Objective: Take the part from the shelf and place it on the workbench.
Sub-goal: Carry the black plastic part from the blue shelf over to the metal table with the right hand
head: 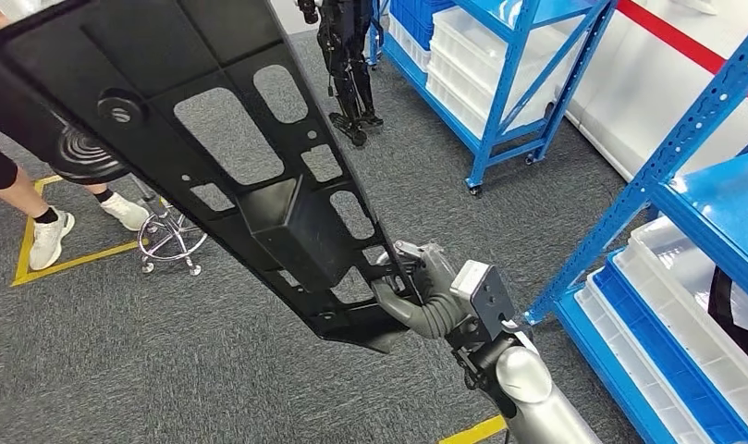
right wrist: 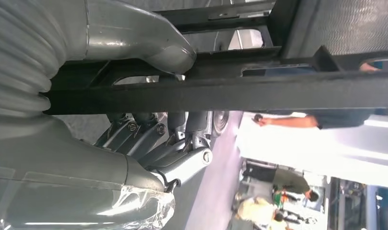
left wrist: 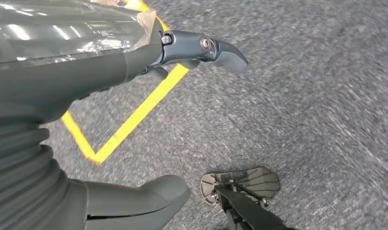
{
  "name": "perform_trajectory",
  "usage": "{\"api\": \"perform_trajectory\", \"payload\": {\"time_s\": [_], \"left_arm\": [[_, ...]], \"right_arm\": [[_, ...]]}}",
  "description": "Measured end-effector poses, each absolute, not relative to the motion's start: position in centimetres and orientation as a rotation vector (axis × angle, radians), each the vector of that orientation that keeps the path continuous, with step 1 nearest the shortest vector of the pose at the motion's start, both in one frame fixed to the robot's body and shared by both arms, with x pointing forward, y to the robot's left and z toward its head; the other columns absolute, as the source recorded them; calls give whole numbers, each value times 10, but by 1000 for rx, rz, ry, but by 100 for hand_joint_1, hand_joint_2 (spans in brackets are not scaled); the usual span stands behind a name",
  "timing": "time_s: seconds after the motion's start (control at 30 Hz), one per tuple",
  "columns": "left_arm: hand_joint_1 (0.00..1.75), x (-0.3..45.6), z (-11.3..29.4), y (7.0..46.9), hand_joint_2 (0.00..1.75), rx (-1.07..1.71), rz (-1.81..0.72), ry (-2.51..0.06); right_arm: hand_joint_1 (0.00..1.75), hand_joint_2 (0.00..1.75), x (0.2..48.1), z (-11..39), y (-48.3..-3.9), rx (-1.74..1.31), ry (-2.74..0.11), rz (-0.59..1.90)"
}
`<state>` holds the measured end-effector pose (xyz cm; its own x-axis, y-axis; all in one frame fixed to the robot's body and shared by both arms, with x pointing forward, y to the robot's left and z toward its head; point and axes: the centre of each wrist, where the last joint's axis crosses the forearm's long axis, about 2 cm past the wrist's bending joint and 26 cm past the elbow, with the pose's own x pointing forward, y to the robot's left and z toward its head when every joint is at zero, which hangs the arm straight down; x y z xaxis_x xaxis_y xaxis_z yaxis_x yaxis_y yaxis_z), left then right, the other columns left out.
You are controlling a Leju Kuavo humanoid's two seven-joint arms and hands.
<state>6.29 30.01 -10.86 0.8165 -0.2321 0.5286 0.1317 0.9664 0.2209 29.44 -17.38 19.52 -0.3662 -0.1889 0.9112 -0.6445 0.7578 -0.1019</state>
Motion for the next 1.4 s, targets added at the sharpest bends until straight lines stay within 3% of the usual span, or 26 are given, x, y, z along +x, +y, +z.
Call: {"api": "perform_trajectory", "payload": {"time_s": [1.4], "left_arm": [[0,59,-109,303,175,182,-216,-572]], "right_arm": [[175,175,293,193,-170,650,-1910,562]]}}
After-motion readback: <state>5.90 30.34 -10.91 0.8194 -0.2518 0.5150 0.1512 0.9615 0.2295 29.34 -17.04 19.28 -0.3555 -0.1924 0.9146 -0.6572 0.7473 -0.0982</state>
